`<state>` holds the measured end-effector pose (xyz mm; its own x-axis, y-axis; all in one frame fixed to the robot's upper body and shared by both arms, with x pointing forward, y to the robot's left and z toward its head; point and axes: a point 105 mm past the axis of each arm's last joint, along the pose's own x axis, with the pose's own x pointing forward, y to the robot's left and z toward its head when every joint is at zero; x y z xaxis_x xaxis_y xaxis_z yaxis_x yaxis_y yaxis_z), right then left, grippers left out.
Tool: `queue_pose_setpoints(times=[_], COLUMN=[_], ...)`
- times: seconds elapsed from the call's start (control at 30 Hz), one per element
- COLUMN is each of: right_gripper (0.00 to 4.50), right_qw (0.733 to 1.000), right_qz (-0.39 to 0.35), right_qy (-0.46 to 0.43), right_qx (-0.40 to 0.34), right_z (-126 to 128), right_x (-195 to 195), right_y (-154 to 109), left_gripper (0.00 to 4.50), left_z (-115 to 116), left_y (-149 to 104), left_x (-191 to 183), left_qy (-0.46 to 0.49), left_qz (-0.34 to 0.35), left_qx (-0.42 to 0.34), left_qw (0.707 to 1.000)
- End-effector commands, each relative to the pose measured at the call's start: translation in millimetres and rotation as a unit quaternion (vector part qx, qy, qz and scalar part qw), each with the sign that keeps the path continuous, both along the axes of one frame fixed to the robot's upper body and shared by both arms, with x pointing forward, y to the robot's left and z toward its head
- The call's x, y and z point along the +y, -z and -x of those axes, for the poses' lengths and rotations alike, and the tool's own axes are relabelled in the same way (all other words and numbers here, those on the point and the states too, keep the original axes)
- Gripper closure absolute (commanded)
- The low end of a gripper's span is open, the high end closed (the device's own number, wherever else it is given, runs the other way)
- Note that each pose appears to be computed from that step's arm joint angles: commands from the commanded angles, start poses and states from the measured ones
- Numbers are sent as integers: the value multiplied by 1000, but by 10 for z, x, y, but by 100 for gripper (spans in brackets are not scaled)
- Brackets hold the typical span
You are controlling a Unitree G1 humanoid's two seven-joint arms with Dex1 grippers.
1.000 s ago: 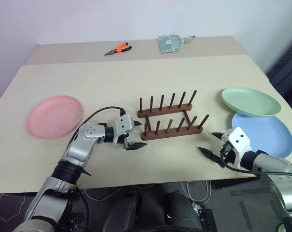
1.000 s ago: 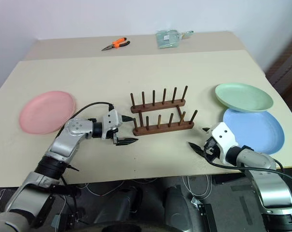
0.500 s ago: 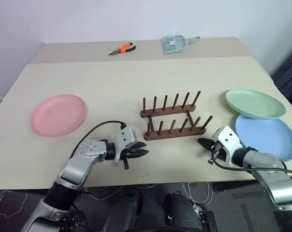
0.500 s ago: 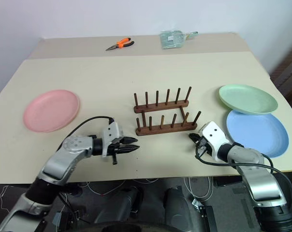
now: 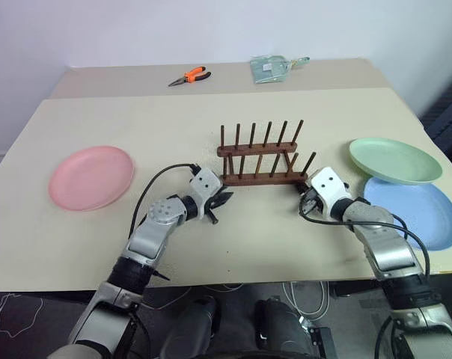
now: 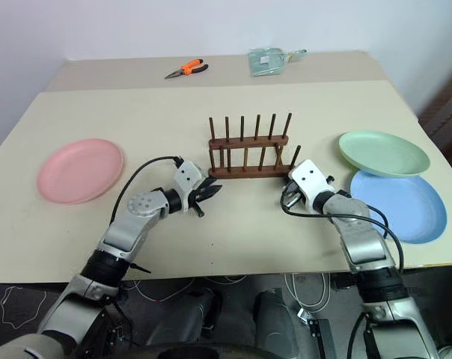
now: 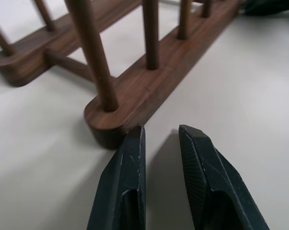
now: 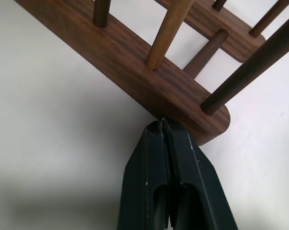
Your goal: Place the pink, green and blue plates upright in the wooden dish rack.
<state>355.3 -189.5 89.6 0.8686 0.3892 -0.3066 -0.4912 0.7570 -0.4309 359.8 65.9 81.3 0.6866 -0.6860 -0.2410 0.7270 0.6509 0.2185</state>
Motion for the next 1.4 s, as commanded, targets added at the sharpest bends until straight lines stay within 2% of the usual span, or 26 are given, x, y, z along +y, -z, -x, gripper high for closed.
queue_pose_setpoints(times=[0.03, 0.07, 0.13, 0.17, 0.23, 0.27, 0.37, 0.4, 0.43, 0.53, 0.6, 0.7, 0.73, 0.87, 1.0, 1.1, 1.2, 1.3, 1.33, 1.4], right_gripper=[450, 450, 396, 370, 273, 216, 81, 19, 5, 5, 5, 5, 5, 5, 5, 5, 0, 0, 0, 0], right_qw=[1000, 1000, 998, 997, 992, 989, 982, 979, 977, 970, 968, 962, 960, 956, 956, 956, 959, 961, 962, 963], right_qz=[1, -3, -17, -25, -39, -46, -59, -63, -68, -74, -72, -78, -81, -77, -73, -72, -71, -77, -79, -85], right_qy=[-10, -19, -53, -74, -117, -138, -181, -191, -203, -230, -240, -261, -267, -281, -284, -283, -271, -261, -259, -255], right_qx=[-15, -10, -4, -5, -7, -8, -19, -22, -23, -22, -17, -13, -12, -10, -14, -21, -36, -37, -36, -35], right_z=[-24, 1, 97, 152, 259, 312, 408, 424, 443, 459, 445, 453, 455, 428, 379, 357, 332, 331, 335, 340], right_x=[52, 67, 142, 203, 343, 425, 630, 684, 748, 908, 976, 1075, 1100, 1145, 1153, 1156, 1126, 1076, 1055, 1017], right_y=[-60, -63, -120, -167, -265, -315, -441, -465, -480, -467, -425, -402, -403, -386, -387, -399, -435, -460, -475, -523], left_gripper=[339, 339, 346, 320, 261, 204, 66, 3, 0, 0, 0, 0, 0, 0, 0, 0, 134, 299, 339, 446], left_z=[-46, -26, 56, 104, 122, 93, -48, -88, -119, -66, 100, 398, 472, 648, 767, 739, 692, 676, 657, 570], left_y=[128, 127, 102, 72, -40, -129, -429, -519, -634, -826, -846, -803, -777, -680, -464, -377, -318, -245, -251, -384], left_x=[214, 227, 302, 353, 522, 648, 1117, 1278, 1485, 2200, 2639, 3074, 3142, 3169, 3114, 2998, 2909, 2882, 2880, 2859], left_qy=[-37, -34, -23, -18, -40, -66, -183, -225, -280, -464, -577, -678, -694, -706, -704, -675, -658, -658, -657, -640], left_qz=[-20, -21, -18, -12, 7, 18, 28, 35, 53, 89, 95, 182, 208, 289, 366, 412, 448, 467, 470, 462], left_qx=[11, 10, 11, 12, 9, 1, -48, -61, -74, -86, -75, -46, -37, 2, 61, 92, 113, 131, 131, 108], left_qw=[999, 999, 1000, 1000, 999, 998, 982, 972, 956, 877, 808, 711, 688, 647, 606, 605, 594, 576, 576, 604])
